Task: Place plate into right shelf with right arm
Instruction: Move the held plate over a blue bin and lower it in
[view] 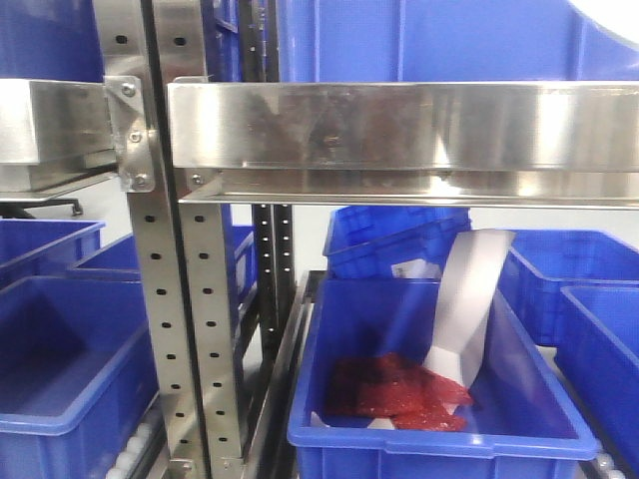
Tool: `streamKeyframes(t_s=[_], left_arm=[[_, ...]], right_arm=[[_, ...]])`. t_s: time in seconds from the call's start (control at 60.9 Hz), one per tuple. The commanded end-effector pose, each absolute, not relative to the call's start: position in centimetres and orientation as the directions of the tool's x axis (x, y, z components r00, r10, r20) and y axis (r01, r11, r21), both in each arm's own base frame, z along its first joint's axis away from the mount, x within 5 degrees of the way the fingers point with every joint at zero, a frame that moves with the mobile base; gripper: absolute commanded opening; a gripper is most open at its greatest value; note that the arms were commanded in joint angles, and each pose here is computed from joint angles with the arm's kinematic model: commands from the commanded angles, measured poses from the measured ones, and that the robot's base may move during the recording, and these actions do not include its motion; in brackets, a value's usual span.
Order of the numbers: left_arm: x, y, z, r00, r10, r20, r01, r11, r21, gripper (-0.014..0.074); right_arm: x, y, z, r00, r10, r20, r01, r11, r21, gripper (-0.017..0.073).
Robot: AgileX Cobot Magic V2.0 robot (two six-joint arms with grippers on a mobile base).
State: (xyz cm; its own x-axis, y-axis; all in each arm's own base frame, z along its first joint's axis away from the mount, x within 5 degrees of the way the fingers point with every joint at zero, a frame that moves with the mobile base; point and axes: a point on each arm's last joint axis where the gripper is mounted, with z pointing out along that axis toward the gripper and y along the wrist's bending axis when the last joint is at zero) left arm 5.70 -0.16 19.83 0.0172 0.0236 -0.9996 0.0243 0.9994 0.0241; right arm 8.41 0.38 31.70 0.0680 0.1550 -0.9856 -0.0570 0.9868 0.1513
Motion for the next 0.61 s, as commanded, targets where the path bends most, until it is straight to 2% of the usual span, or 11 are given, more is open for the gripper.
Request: streamKeyframes(t_s=[0.0, 0.591], left_arm=[[5.62, -0.06, 20.35, 0.106, 0.007, -0.994, 0.013, 1.000, 0.008, -0.0128], [5.62, -0.06, 20.35, 0.106, 0.007, -0.994, 0.013, 1.000, 0.008, -0.0128]], right_arm=[[8.23, 0.41, 33.67, 0.194, 0.146, -0.970, -0.077, 0.988, 0.134, 0.0050], [8.23, 0.41, 33.69, 0.196, 0.146, -0.970, -0.077, 0.988, 0.134, 0.0050]])
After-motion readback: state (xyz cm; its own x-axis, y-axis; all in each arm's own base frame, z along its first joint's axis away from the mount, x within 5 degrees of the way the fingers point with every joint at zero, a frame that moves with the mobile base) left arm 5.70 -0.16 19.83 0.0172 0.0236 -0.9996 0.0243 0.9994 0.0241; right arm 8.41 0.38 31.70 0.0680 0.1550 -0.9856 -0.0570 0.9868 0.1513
